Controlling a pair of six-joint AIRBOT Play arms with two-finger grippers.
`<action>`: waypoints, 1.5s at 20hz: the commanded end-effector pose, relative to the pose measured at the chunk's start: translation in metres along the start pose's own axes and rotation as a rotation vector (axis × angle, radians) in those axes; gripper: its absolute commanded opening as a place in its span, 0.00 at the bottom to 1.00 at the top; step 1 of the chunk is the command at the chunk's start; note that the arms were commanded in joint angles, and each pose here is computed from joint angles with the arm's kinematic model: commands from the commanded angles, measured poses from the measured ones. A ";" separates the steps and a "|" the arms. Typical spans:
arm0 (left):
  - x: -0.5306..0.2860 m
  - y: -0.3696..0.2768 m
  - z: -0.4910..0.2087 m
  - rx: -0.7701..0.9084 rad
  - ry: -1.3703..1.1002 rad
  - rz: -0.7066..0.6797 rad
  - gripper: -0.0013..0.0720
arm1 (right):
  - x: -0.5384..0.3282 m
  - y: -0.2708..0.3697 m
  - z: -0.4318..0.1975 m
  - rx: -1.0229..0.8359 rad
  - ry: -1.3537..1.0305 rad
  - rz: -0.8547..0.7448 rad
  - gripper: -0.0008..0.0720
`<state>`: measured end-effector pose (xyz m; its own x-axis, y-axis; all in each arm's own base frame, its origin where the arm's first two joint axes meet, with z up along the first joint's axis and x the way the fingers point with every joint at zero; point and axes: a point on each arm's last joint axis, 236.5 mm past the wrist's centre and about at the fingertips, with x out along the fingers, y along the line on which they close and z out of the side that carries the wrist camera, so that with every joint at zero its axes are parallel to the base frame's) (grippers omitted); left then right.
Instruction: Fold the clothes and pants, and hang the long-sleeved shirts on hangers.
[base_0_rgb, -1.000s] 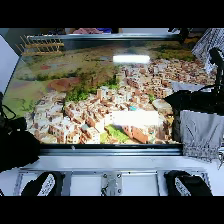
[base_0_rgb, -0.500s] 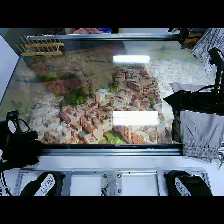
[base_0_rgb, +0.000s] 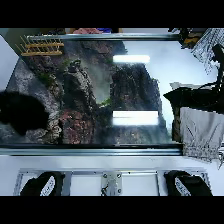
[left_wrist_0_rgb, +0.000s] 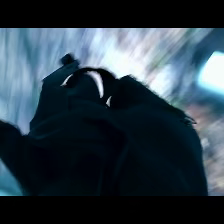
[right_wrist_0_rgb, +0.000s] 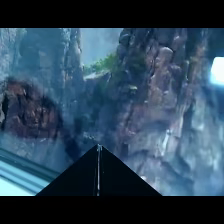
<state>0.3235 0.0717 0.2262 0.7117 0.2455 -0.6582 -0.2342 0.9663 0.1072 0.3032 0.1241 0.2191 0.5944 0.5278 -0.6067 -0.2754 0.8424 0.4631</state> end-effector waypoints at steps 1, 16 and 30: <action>-0.134 -0.061 0.076 0.059 -0.351 -0.254 0.04 | 0.000 0.005 0.009 0.008 -0.039 0.020 0.03; -0.019 -0.325 -0.003 0.285 0.082 -0.534 0.04 | 0.000 0.004 0.014 0.005 -0.058 0.017 0.03; 0.173 -0.208 -0.070 -0.240 0.533 -0.387 0.98 | 0.001 0.003 0.013 0.006 -0.053 0.016 0.03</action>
<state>0.4536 -0.1303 0.0764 0.4355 -0.1707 -0.8838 -0.0361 0.9778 -0.2066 0.3124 0.1258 0.2292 0.6302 0.5348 -0.5629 -0.2815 0.8330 0.4763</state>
